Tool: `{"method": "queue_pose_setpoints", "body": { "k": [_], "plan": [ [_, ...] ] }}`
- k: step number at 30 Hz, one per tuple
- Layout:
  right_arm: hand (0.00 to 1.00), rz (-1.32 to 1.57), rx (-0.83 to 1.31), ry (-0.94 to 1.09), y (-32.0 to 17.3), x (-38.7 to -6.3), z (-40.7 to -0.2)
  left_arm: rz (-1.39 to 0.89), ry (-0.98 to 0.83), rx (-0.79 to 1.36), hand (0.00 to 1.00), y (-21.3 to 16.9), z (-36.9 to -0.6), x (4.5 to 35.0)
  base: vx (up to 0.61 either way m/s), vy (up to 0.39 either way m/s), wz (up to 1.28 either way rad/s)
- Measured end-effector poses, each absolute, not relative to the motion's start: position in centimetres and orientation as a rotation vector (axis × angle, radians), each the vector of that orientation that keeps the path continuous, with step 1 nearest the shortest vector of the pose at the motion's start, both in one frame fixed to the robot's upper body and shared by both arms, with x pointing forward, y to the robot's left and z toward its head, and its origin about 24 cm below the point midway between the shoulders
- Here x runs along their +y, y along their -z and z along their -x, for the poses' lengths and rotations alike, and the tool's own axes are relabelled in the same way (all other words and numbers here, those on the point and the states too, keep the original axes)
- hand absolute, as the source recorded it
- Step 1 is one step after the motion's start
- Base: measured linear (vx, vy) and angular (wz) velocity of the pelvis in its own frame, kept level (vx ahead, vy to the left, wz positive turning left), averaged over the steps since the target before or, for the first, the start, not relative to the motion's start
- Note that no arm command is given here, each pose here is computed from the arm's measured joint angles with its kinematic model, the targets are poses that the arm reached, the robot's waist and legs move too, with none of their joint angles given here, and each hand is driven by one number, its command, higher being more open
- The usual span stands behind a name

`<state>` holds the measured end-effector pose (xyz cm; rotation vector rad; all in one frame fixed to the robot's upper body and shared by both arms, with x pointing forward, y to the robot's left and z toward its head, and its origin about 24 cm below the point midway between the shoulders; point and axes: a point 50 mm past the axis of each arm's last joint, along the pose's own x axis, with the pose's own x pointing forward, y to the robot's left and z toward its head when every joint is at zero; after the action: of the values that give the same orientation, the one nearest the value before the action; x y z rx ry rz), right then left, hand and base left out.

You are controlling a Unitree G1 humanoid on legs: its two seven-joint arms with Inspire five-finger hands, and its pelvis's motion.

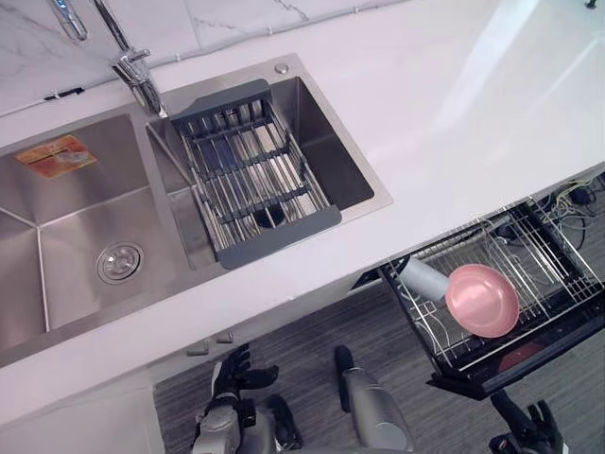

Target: Walk over to the sink, pick up the cup, carry it to the dishwasher, place the cup inside the dishwasher, then close the dishwasher door

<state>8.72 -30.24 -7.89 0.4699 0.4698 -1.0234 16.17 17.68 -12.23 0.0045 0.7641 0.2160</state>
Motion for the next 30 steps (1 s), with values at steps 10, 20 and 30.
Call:
{"method": "queue_pose_setpoints", "body": {
  "k": [10,20,30],
  "plan": [
    [0.90,-0.563,0.240,0.645,2.8,-26.6,-19.5,-0.008,-0.192,0.699,0.90,11.4,-17.1,17.7,-0.01,-0.024,0.27],
    [0.90,0.041,0.372,0.410,2.1,-29.6,-24.2,-0.059,-0.214,0.785,0.90,12.7,-15.1,19.5,-0.05,-0.068,0.51],
    [0.90,0.321,0.588,0.259,6.0,-29.4,-19.4,-0.112,-0.250,0.919,0.90,14.1,-11.0,21.3,-0.05,-0.030,0.44]
  ]
}}
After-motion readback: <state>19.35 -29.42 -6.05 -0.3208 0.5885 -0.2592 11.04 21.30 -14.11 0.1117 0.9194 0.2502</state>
